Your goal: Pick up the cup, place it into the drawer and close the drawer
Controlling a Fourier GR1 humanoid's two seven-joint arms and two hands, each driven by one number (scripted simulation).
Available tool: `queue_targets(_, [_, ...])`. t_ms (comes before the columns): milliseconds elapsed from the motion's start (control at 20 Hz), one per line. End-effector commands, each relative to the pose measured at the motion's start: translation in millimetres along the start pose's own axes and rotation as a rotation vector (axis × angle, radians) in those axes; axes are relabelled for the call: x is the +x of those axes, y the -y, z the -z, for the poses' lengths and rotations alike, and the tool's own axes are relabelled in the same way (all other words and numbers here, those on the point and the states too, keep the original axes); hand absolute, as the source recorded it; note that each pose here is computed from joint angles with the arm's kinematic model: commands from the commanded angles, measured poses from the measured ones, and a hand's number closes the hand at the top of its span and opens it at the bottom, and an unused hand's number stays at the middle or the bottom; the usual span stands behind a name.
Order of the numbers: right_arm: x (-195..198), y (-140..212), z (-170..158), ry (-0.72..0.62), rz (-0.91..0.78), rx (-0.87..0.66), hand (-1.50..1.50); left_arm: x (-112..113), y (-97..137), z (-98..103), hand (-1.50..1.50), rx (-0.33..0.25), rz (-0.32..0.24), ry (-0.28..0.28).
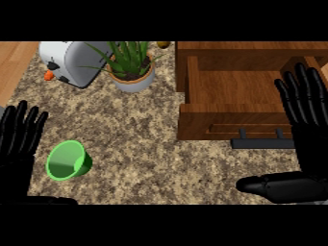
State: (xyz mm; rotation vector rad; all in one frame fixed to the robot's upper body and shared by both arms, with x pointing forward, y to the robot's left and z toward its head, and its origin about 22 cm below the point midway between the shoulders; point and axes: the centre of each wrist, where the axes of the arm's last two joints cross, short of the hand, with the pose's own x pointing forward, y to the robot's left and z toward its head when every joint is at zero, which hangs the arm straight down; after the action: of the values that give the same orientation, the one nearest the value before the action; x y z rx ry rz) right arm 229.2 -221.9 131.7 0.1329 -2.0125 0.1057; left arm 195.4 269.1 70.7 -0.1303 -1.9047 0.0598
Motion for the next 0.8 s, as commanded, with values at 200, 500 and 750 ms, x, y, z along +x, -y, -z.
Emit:
queue_targets(200, [8.1,6.9,-2.0,0.026,-0.004,-0.016,-1.50,-29.5,-14.7,-22.6,-1.50,0.042,0.048,-0.088])
queue_targets(500, [-7.4,17.3,8.2,0.012,-0.023,-0.006,-1.50,-32.2,-34.7,-37.7,-1.50,0.099,0.075,-0.105])
queue_targets(750, [1.0,20.3,-13.9,0.001,-0.006,0.005,-1.50,-67.8,-42.9,-18.0,-1.50,0.111,0.083,-0.126])
